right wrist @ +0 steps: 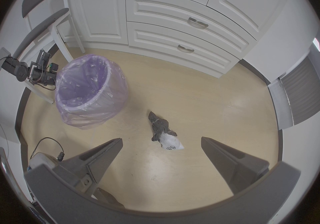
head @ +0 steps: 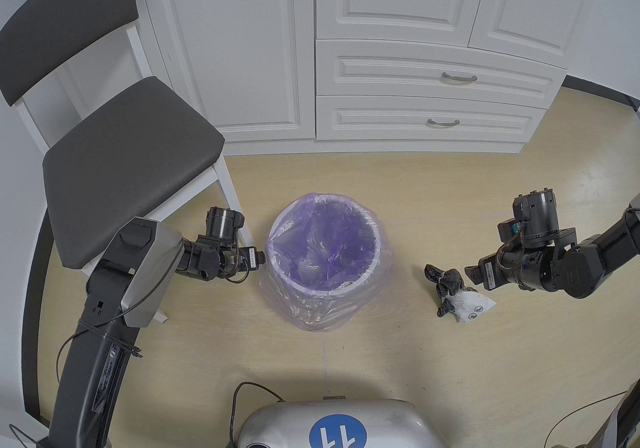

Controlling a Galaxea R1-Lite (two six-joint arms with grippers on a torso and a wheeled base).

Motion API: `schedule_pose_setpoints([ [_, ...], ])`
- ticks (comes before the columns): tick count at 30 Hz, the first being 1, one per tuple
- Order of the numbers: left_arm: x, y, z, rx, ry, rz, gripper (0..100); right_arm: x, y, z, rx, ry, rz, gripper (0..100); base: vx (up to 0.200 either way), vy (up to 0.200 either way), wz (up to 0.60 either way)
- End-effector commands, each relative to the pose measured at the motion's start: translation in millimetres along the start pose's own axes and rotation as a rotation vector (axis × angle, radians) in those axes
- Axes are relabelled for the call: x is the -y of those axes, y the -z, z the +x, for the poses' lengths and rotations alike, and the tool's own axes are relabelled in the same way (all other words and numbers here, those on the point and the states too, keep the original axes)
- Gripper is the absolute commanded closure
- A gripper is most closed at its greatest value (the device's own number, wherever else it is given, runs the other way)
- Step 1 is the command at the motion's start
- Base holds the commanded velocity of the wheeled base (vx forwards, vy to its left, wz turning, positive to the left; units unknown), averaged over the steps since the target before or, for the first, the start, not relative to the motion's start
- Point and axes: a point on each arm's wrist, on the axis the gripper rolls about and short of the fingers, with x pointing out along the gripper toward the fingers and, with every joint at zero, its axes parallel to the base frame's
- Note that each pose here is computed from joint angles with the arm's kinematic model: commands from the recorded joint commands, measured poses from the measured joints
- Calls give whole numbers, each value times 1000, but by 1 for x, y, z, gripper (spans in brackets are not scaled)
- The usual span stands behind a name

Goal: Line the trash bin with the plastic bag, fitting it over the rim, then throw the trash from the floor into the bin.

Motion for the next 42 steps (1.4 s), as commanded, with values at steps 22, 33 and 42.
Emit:
schedule_pose_setpoints([
  [22,-86,44,-64,10,456,535,0,-4,7,-1,-29,-12,-41,0,0,0,0],
  [33,-88,12,-60,140,429,394,0,-4,8,-1,-32,-13,-44,0,0,0,0],
  [42,-52,59,-63,96,633,482,0,-7,11,-2,-40,-20,-64,0,0,0,0],
])
